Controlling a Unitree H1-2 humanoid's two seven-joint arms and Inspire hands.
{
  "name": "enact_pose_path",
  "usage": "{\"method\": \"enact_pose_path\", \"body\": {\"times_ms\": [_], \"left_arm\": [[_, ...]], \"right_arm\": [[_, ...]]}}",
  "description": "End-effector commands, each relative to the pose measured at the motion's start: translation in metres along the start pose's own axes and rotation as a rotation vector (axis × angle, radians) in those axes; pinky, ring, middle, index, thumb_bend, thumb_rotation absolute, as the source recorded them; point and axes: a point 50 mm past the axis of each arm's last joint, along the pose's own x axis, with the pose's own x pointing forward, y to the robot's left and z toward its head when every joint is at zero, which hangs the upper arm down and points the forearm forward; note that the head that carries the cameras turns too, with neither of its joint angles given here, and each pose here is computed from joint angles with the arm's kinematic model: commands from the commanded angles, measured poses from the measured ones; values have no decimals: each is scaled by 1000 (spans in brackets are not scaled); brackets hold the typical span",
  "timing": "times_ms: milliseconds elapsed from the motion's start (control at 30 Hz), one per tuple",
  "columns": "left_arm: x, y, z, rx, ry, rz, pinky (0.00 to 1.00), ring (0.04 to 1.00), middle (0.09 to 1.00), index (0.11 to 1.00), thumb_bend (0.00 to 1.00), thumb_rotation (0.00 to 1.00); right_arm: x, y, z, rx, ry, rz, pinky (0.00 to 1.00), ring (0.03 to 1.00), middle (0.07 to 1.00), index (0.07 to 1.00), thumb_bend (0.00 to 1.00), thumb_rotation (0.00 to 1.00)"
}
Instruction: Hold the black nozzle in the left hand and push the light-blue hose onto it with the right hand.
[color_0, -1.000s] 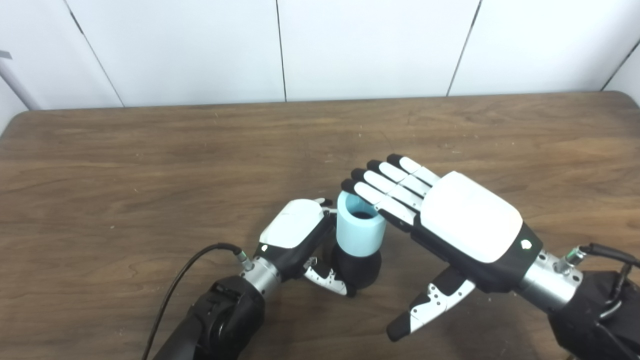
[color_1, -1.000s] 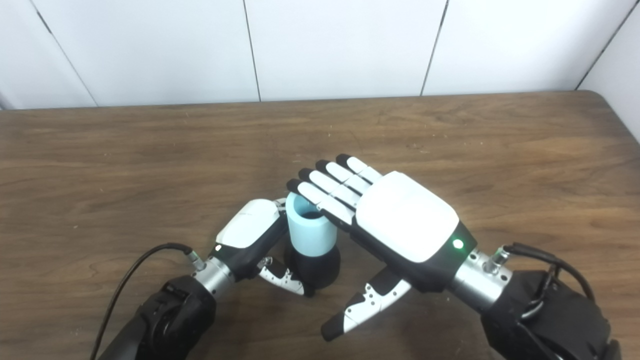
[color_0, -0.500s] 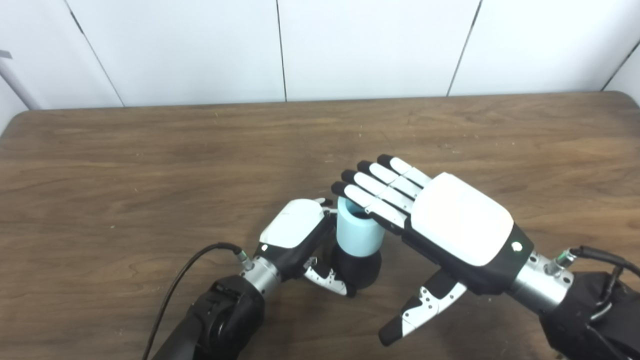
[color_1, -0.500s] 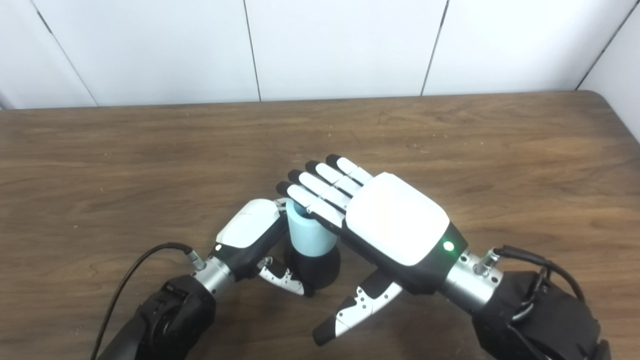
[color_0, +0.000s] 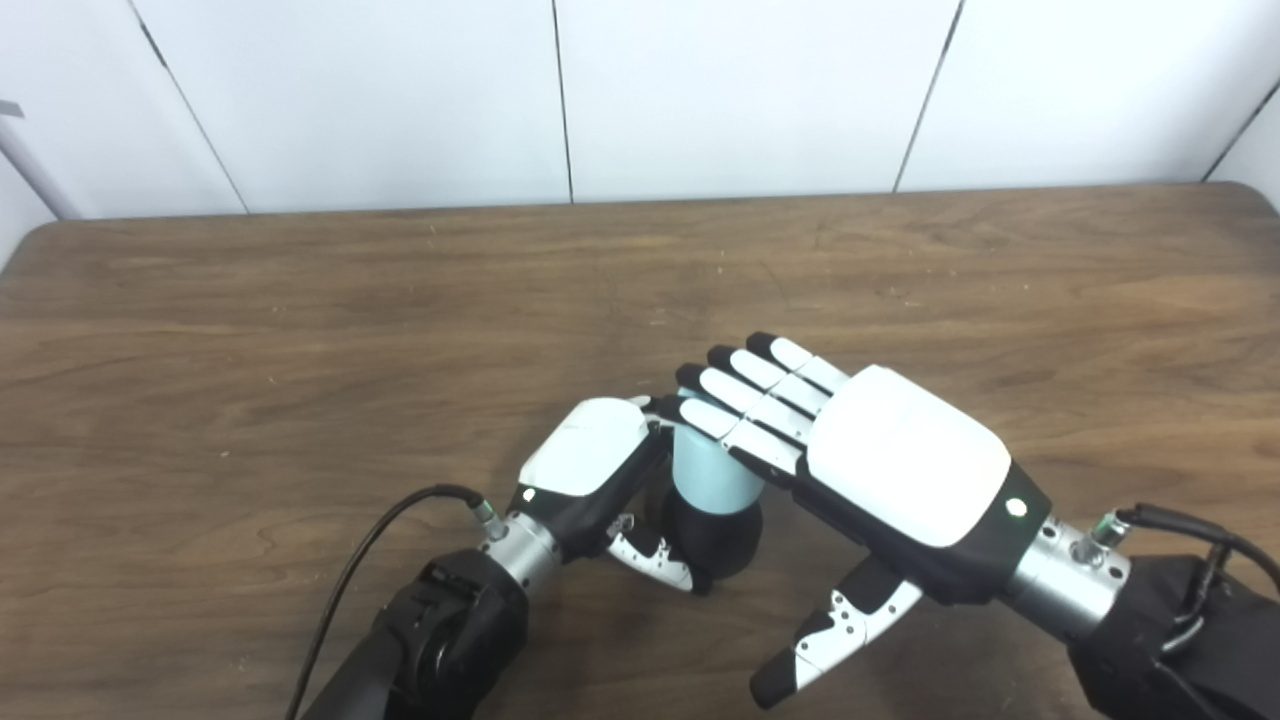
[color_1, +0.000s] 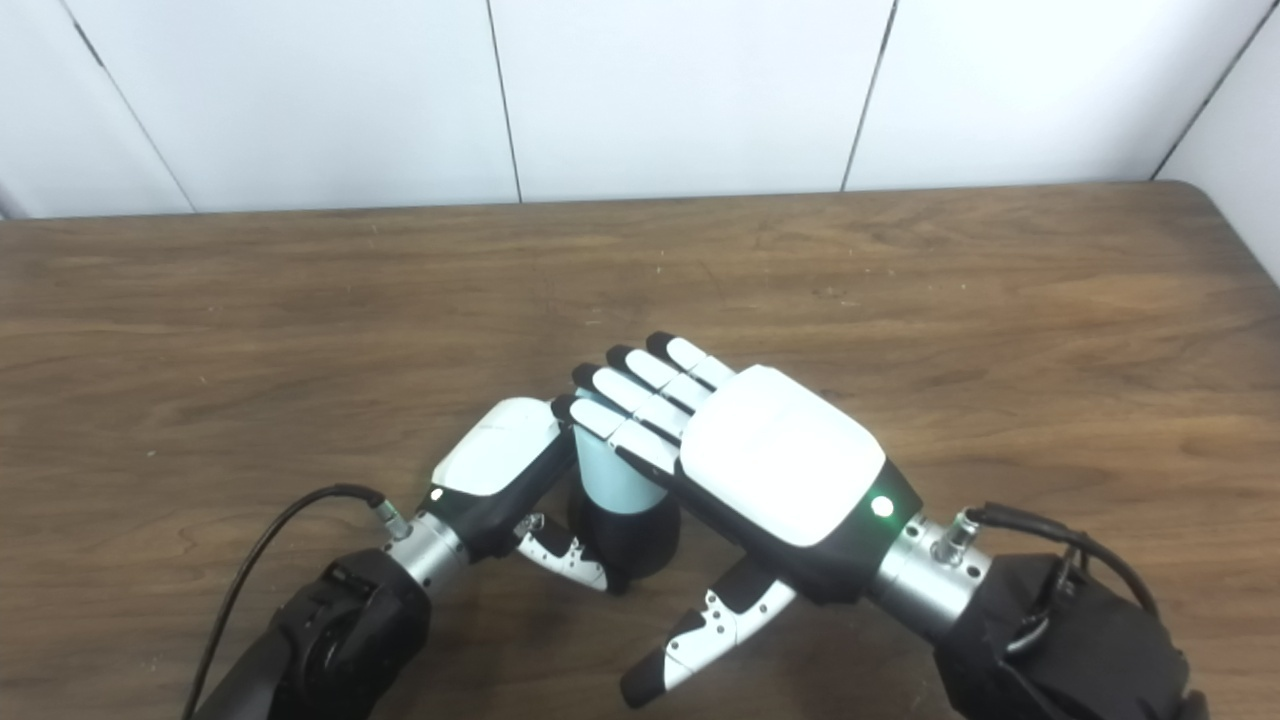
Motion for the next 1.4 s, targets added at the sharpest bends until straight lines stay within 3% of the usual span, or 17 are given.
{"method": "enact_pose_path", "body": {"times_ms": [0,1367], "left_arm": [[-15,-35,-17,2,85,-219,899,639,490,486,522,0],[-17,-34,-15,1,73,-209,897,639,495,484,522,0]], "right_arm": [[-1,-6,3,-13,-5,-21,1000,1000,1000,965,752,1000],[-4,12,-1,57,16,121,1000,1000,986,948,728,988]]}}
